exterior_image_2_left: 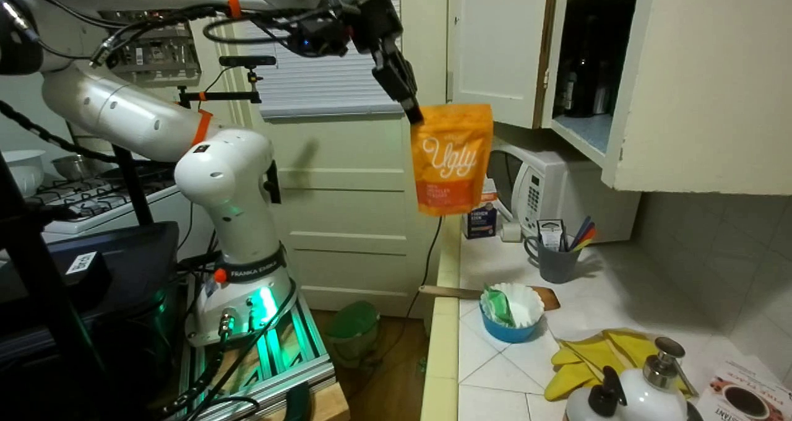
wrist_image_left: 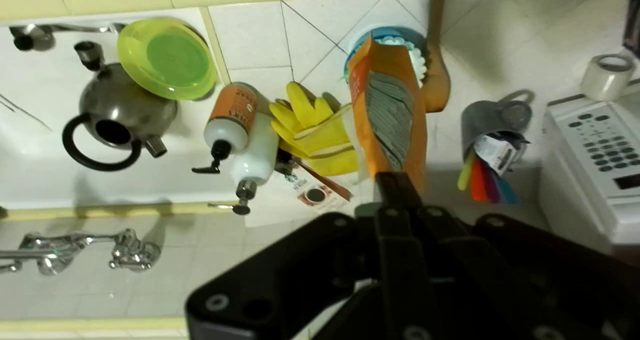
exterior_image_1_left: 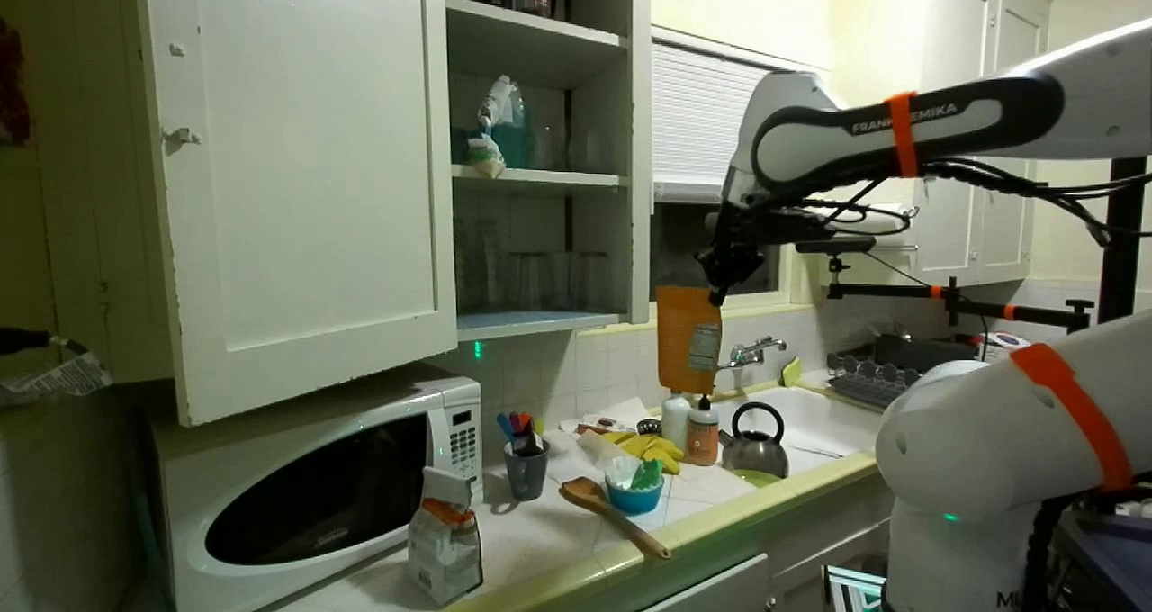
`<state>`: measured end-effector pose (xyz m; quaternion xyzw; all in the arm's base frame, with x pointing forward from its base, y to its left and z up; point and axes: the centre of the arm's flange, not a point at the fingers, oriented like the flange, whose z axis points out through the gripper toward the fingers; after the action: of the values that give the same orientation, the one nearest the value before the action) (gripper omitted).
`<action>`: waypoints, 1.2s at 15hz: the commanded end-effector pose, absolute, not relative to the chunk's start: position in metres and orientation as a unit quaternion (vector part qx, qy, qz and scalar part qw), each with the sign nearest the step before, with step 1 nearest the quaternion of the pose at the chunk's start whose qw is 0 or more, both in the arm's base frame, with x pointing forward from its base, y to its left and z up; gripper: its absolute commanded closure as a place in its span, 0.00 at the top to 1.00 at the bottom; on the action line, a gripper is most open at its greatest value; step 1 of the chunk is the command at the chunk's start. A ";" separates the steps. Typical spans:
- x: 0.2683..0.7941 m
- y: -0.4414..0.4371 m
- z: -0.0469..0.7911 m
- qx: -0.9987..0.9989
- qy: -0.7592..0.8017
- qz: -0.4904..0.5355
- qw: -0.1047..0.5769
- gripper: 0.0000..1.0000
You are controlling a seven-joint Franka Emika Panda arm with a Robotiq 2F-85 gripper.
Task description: Put the orange packet in the first shelf of the cabinet
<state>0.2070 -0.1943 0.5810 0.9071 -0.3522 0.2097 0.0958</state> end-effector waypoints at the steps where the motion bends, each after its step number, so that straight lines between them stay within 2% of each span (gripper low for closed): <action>1: 0.198 -0.187 0.600 0.910 -0.337 0.222 0.093 0.01; 5: 0.188 -0.180 0.617 0.915 -0.315 0.235 0.089 0.01; 7: 0.205 -0.180 0.620 0.903 -0.321 0.275 0.077 0.00; 12: 0.260 -0.183 0.672 0.842 -0.312 0.429 0.098 0.00; 18: 0.339 -0.174 0.687 0.804 -0.292 0.504 0.115 0.00</action>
<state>0.2925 -0.1661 0.6798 0.8190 -0.2860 0.4861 0.1057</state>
